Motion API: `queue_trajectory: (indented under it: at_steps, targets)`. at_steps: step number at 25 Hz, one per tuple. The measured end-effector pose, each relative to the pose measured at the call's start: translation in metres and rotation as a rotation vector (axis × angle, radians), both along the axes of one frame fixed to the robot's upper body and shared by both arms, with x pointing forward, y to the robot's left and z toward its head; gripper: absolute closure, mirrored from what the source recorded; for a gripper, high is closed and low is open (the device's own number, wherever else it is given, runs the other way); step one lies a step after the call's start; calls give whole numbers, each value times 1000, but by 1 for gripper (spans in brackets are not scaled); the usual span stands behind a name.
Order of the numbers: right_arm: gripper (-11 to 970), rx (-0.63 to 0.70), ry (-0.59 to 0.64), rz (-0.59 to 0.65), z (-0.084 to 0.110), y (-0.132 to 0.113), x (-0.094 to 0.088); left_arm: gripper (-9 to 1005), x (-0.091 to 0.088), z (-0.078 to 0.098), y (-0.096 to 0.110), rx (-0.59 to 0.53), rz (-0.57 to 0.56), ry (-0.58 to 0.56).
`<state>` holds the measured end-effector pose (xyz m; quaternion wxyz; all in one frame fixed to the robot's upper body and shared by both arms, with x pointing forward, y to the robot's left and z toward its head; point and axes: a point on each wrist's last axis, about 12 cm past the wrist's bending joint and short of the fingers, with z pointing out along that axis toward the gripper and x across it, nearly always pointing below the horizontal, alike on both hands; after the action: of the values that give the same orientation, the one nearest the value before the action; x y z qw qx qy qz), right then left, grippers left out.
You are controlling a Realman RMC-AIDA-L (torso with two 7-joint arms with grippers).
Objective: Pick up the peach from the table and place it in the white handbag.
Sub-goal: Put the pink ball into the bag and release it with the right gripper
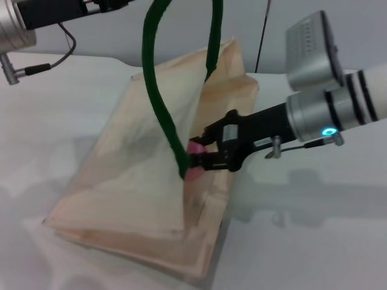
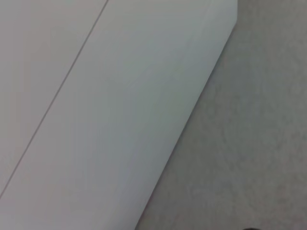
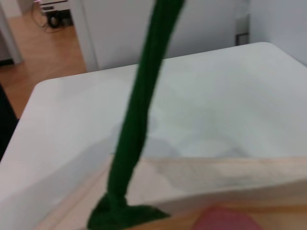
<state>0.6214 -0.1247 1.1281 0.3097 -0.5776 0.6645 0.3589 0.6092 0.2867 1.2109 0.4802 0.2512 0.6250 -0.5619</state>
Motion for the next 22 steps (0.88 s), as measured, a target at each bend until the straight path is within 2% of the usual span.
queue_trajectory:
  at_steps: [4,17,22]
  targets:
    - [634,-5,-8,31,0,10,-2,913,0,-1,2,0,9,1]
    - [641,19,3,50,4,10,-4,912,-4,-5,11,-13,45,-2]
    - [562,47,12,58,8,7,-4,912,-5,-7,13,-12,54,3]
